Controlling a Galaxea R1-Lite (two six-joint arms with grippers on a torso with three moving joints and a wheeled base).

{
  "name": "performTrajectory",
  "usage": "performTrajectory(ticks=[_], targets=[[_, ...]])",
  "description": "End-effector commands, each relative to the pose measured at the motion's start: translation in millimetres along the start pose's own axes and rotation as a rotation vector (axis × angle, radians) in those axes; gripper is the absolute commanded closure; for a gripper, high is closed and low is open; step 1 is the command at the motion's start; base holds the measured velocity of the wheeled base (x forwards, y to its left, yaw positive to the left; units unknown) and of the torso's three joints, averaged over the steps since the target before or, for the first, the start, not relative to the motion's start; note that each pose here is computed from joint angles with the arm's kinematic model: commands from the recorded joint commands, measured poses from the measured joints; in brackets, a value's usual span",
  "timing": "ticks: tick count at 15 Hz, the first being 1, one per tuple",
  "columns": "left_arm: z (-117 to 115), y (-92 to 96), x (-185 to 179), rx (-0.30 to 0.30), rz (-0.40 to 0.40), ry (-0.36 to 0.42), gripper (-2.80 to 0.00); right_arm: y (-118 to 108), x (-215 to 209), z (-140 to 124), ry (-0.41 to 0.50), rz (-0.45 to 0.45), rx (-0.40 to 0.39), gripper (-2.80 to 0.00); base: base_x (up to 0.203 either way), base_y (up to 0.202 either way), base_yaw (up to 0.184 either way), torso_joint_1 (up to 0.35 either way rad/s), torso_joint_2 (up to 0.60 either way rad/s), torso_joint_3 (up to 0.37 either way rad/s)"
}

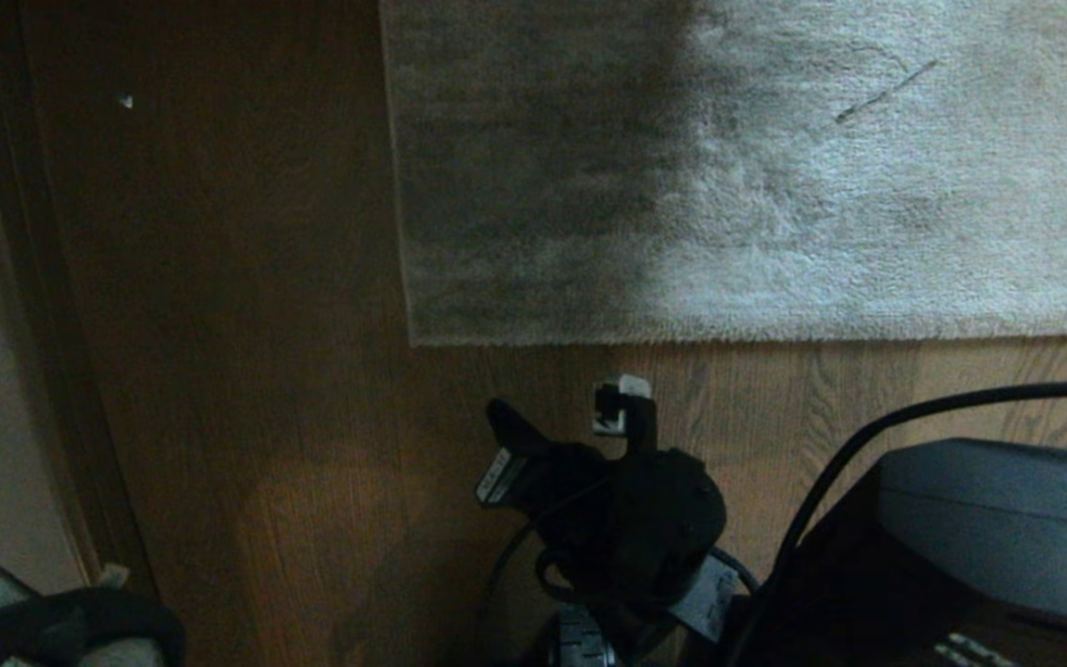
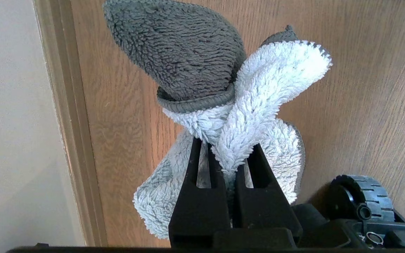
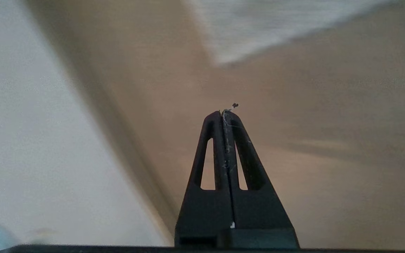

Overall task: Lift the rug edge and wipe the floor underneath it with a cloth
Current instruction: Lay down the carpet

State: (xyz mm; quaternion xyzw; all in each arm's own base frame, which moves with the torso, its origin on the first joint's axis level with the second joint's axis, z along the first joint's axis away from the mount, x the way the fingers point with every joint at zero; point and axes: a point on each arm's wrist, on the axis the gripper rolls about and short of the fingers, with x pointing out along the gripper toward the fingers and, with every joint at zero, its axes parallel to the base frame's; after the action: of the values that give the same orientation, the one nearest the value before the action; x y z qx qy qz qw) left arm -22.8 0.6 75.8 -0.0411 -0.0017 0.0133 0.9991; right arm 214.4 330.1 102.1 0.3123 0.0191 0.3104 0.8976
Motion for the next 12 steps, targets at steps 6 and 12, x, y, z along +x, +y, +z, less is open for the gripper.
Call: performTrajectory(ticks=[6,12], targets=[[0,0.0,0,-0.001,0.001,-0.001,0.00,-57,9,26,-0.099,-0.178,-0.030,0.00,0.000,0.000,0.000,0.000,0.00,0.000],[0,0.0,0,-0.001,0.001,-0.001,0.00,-57,22,78,-0.260,-0.158,0.001,0.00,0.000,0.000,0.000,0.000,0.00,0.000]])
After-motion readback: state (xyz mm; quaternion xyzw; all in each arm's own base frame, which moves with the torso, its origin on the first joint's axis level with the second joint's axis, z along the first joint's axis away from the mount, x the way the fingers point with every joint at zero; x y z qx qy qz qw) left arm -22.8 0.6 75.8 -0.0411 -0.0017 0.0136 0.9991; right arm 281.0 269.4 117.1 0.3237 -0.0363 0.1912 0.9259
